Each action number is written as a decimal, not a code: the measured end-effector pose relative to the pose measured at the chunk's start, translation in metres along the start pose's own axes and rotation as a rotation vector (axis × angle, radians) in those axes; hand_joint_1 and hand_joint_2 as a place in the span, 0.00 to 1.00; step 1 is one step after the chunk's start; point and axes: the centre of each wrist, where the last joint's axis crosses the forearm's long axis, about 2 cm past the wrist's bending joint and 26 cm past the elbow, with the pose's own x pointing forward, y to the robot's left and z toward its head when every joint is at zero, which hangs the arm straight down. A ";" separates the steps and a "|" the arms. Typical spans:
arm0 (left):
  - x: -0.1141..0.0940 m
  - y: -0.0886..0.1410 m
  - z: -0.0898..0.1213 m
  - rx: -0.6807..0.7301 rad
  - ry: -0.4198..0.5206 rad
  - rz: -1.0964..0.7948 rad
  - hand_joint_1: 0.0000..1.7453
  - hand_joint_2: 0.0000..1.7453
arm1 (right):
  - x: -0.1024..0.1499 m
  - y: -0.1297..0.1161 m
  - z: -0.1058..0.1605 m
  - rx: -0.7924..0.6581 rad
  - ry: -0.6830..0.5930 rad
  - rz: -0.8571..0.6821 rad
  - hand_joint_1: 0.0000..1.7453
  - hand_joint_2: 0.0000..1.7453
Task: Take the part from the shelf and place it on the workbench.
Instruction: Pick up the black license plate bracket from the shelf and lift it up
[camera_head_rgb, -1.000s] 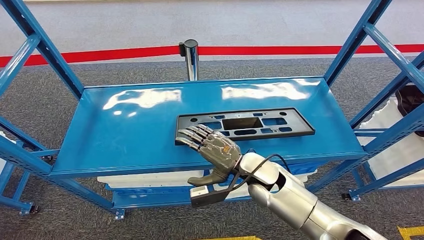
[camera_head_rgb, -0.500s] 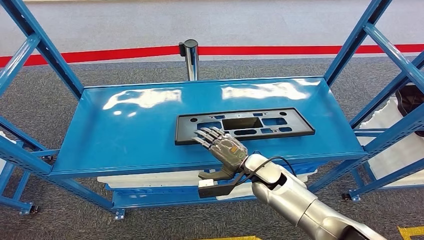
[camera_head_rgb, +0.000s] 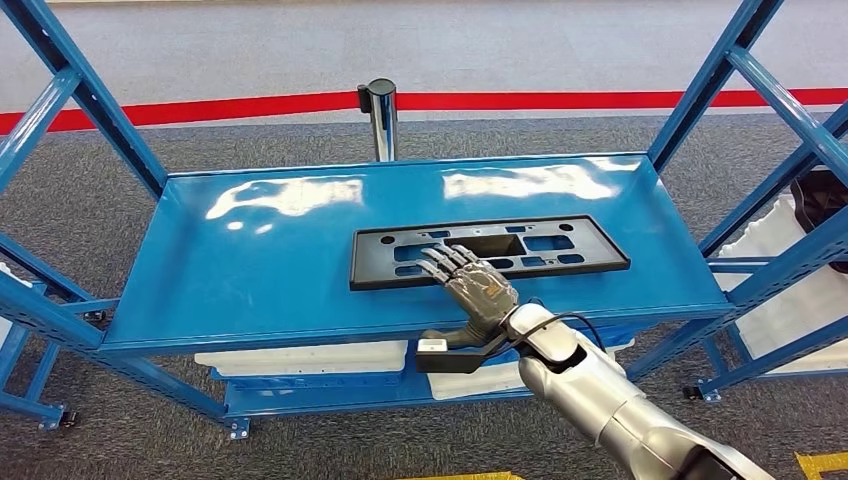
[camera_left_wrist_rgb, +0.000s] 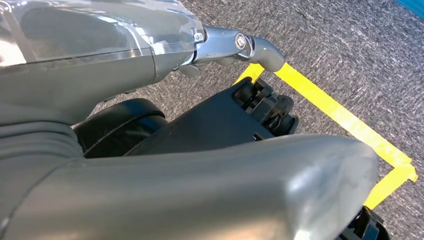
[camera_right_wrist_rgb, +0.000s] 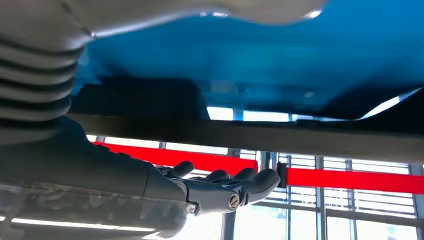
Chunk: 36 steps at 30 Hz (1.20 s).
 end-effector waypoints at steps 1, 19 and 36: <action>0.000 0.000 0.000 0.000 0.000 -0.001 0.00 0.00 | -0.002 0.000 0.001 -0.006 0.005 0.002 0.00 1.00; 0.000 -0.001 0.000 -0.005 -0.003 -0.007 0.00 0.00 | -0.039 -0.021 0.016 -0.099 0.132 0.016 0.00 1.00; 0.000 -0.001 0.000 -0.003 -0.003 -0.002 0.00 0.00 | -0.049 -0.026 0.033 -0.115 0.147 0.093 0.00 1.00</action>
